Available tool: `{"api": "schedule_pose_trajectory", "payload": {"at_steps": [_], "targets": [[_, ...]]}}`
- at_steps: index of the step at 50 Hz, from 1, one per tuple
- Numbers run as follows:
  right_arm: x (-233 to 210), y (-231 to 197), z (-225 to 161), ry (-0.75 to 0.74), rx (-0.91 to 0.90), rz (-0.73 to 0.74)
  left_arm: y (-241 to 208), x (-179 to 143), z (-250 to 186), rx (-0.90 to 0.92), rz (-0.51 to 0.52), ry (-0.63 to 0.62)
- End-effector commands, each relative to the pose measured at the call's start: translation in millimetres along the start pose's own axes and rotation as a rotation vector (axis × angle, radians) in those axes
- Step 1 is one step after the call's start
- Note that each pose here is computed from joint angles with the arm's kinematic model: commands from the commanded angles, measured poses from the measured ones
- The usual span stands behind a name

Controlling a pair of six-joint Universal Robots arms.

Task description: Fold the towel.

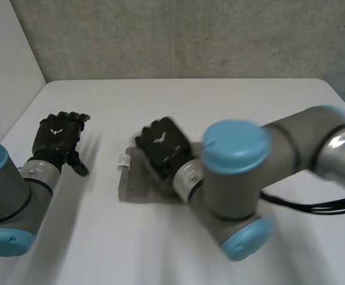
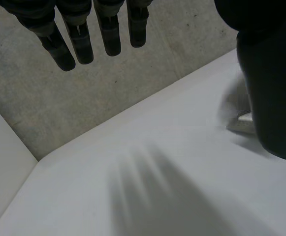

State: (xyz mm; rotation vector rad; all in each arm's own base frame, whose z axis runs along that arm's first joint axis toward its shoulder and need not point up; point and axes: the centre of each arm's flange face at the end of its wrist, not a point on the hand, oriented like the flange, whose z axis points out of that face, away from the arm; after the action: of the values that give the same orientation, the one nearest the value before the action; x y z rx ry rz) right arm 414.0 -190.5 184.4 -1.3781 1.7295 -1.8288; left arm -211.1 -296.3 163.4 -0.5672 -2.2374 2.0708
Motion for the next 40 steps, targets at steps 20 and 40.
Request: {"api": "schedule_pose_trajectory", "payload": {"at_steps": [20,40], "targets": [[90.7,103.1,-59.9,0.139,-0.355,0.15,-4.8,20.5,-11.2,0.014,0.007,0.062],[81.1,-9.1,-17.1,0.112,-0.012,-0.036,-57.3,17.1,-17.5,0.174,-0.002,0.049]]}}
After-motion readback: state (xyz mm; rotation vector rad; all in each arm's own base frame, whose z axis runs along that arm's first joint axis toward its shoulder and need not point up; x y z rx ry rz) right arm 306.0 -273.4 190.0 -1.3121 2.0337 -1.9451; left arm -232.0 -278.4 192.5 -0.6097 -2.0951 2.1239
